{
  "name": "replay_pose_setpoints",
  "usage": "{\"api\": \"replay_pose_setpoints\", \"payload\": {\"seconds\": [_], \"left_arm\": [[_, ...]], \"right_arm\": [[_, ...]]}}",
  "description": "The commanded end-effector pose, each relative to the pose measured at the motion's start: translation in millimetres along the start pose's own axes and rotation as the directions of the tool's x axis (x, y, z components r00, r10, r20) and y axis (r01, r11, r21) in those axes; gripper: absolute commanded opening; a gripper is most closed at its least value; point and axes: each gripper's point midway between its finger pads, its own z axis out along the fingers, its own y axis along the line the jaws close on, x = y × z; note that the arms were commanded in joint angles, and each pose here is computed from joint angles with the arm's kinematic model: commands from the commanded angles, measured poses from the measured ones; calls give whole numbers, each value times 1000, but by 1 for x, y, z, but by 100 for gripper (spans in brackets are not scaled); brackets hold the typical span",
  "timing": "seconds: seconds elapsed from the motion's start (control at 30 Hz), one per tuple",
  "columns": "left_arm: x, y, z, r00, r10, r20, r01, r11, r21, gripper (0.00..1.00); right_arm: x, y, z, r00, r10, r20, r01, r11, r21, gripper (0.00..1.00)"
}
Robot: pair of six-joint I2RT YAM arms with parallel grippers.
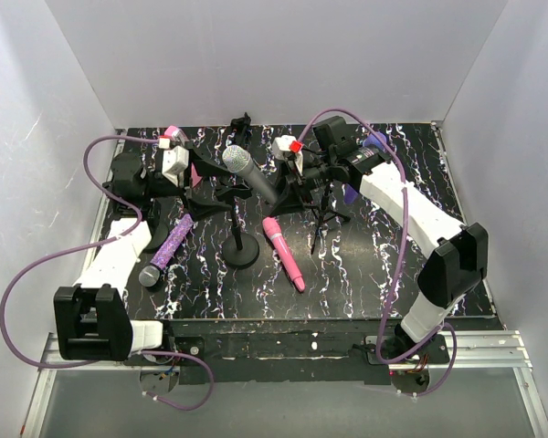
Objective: Attach the microphones to the stand
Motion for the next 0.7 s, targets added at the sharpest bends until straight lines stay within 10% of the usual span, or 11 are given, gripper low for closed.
{"api": "replay_pose_setpoints", "payload": {"seconds": [0.0,0.2,0.4,0.67], "left_arm": [[-4,0,1,1000,16,-10,-15,998,54,88],[-3,0,2,1000,21,-20,-20,997,77,70],[-3,0,2,1000,12,-23,-11,998,69,24],[-1,-4,2,1000,5,-24,-3,998,70,0]], "right_arm": [[-20,-3,-2,996,-77,37,77,997,-5,1],[-18,-9,2,996,-89,31,89,996,-5,1],[-16,-20,8,995,-96,28,96,995,-2,1],[-5,-36,17,997,-80,1,80,996,31,1]]}}
